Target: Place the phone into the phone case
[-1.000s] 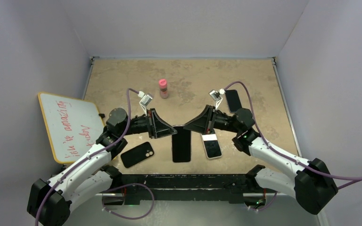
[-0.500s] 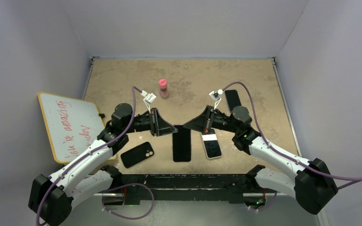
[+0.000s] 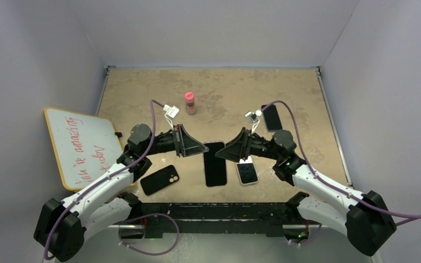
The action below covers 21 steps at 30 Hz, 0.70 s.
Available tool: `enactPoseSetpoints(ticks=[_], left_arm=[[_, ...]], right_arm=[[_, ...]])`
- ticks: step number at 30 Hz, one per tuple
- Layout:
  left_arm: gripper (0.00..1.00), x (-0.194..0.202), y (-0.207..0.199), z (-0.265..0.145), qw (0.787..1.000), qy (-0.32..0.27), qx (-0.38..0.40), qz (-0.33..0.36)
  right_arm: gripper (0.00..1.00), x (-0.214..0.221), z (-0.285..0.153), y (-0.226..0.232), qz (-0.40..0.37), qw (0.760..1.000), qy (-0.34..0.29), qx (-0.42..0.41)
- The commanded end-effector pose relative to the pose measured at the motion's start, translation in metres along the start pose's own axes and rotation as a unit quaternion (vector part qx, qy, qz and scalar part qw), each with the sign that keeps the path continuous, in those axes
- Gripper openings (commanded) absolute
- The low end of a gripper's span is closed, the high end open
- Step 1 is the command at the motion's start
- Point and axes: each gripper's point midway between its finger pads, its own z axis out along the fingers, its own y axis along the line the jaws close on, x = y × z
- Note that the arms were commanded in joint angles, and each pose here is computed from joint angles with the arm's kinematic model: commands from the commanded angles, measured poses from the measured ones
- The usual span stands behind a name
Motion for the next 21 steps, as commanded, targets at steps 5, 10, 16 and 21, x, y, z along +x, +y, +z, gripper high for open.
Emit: enactPoseSetpoints(ticks=[5,10,16,21], left_arm=[[0.00,-0.022,-0.025,0.003,0.998,-0.037,0.041,0.027],[0.00,-0.023,-0.003,0.005,0.998,-0.036,-0.014,0.042],[0.24,-0.026,0.018,0.001,0.993,-0.032,-0.088,0.065],[0.48,-0.033,0.040,-0.017,0.972,-0.010,-0.193,0.132]], right_arm=[[0.48,0.008,-0.004,0.009,-0.012,0.999,0.005,-0.036],[0.04,0.001,-0.005,0.008,-0.011,0.999,-0.021,-0.026],[0.00,-0.007,-0.006,-0.001,-0.010,0.999,-0.036,0.018],[0.00,-0.003,0.000,-0.018,0.017,0.999,-0.025,0.046]])
